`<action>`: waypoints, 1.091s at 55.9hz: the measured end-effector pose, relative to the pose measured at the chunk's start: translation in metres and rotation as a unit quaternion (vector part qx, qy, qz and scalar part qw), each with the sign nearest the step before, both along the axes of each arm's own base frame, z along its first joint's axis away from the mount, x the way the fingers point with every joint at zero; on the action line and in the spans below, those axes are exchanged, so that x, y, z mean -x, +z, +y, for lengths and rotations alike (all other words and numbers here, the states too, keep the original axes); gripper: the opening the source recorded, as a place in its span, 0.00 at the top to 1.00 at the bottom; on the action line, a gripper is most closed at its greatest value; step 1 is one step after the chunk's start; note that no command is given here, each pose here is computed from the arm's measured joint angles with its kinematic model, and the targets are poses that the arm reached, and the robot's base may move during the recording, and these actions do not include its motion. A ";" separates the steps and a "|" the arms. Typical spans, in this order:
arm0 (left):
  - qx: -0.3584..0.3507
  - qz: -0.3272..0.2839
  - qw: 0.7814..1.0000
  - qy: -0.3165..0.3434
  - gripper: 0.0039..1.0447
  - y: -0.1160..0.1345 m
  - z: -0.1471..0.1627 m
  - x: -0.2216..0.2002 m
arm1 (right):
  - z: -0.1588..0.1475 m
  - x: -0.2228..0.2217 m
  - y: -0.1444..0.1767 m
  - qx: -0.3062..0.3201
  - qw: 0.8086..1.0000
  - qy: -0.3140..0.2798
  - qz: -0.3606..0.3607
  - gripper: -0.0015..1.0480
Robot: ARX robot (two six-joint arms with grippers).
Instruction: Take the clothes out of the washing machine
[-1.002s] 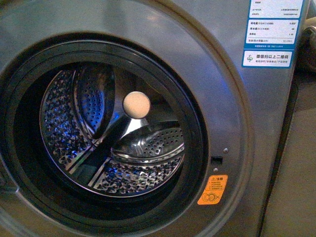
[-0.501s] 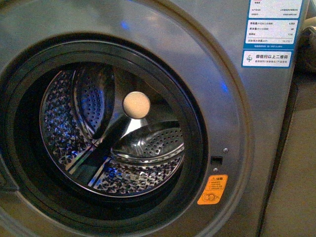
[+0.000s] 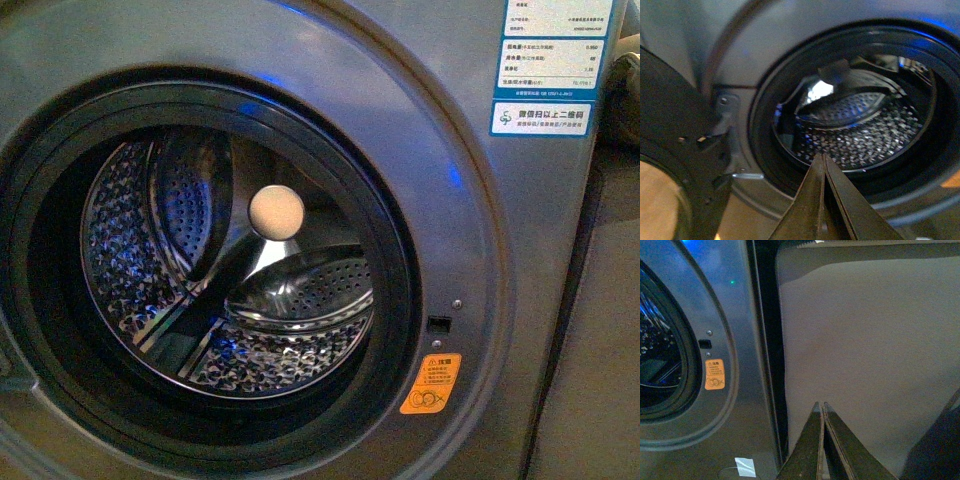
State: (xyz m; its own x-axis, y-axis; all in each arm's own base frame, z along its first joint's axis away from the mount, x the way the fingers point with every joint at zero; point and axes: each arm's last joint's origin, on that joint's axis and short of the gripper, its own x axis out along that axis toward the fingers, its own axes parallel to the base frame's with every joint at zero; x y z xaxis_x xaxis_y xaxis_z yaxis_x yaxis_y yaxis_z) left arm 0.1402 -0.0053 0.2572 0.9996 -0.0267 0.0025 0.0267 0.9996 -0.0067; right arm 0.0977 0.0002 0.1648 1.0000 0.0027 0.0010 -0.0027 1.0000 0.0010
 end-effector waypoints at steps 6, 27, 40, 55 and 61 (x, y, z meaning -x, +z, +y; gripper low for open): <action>0.000 0.003 1.000 0.014 0.97 -0.017 0.005 0.004 | 0.000 0.000 0.000 0.000 1.000 0.000 0.000 0.98; 0.000 0.005 1.000 0.012 0.97 -0.053 0.005 0.017 | 0.000 0.000 0.000 0.000 1.000 0.000 0.000 0.98; 0.000 0.000 1.000 0.012 0.97 -0.065 0.005 0.023 | 0.000 0.000 0.000 0.000 1.000 0.000 0.000 0.98; 0.000 0.000 1.000 0.012 0.97 -0.075 0.005 0.028 | 0.000 0.000 0.000 0.001 1.000 0.000 0.000 0.81; 0.000 0.000 1.000 0.012 0.97 -0.078 0.005 0.030 | 0.000 0.000 0.000 0.001 1.000 0.000 0.000 0.64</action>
State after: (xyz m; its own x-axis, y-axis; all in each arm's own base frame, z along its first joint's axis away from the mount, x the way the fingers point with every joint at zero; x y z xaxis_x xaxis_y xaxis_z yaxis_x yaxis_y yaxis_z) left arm 0.1104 -0.0003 0.1795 1.0000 -0.0027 0.0017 0.0027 1.0000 -0.0067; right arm 0.0977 0.0002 0.1650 1.0000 0.0034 0.0013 -0.0034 1.0000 -0.0002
